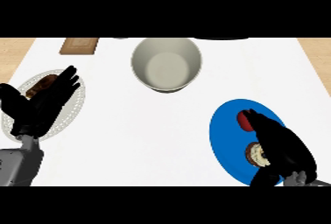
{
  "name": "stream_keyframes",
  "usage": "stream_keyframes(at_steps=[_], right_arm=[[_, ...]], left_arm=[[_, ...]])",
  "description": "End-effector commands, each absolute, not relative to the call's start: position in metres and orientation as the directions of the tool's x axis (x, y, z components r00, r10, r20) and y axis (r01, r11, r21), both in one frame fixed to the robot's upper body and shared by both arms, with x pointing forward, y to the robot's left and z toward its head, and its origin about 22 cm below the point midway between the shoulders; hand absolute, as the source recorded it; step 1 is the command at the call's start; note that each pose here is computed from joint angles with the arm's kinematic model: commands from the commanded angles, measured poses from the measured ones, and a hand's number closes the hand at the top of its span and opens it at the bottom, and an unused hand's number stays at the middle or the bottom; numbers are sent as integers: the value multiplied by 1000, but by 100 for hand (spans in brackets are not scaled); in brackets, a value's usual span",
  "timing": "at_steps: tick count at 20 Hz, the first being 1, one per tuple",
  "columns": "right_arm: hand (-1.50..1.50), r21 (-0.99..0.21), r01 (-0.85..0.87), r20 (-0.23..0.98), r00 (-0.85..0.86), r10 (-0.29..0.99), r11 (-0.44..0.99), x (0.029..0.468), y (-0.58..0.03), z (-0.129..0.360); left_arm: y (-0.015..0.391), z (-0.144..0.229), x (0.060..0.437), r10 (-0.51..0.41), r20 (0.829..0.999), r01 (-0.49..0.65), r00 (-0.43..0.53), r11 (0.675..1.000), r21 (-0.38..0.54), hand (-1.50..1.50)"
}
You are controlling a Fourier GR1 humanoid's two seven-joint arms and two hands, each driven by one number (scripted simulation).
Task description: Pick the cupcake from the plate and place it in the bowl
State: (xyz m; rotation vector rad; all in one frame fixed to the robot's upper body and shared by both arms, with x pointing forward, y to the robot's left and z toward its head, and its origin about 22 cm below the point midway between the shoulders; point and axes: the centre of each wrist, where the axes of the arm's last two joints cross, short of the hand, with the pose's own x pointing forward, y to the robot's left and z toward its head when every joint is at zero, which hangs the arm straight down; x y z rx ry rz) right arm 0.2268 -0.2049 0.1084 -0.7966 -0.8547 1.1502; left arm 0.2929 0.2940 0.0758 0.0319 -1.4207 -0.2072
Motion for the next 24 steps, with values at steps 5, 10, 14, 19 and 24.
stream_keyframes(at_steps=[5, 10, 14, 19, 24], right_arm=[[-150, -854, -471, 122, 230, 966, 220, 238, -222, 82], [-150, -858, -470, 114, 223, 968, 209, 258, -220, 50], [-150, -847, -491, 86, 250, 964, 203, 247, -233, 60], [-150, -839, -498, 99, 254, 962, 218, 254, -232, 29], [-150, -842, -495, 96, 254, 962, 215, 257, -240, 19]], left_arm=[[284, 66, 291, -170, 976, 120, 133, 981, 154, 0], [302, 56, 302, -166, 977, 123, 136, 981, 150, 0], [313, 42, 285, -166, 977, 138, 135, 979, 148, 0], [298, 55, 303, -175, 974, 130, 141, 979, 157, 0], [297, 67, 294, -160, 979, 122, 122, 982, 145, 0]])
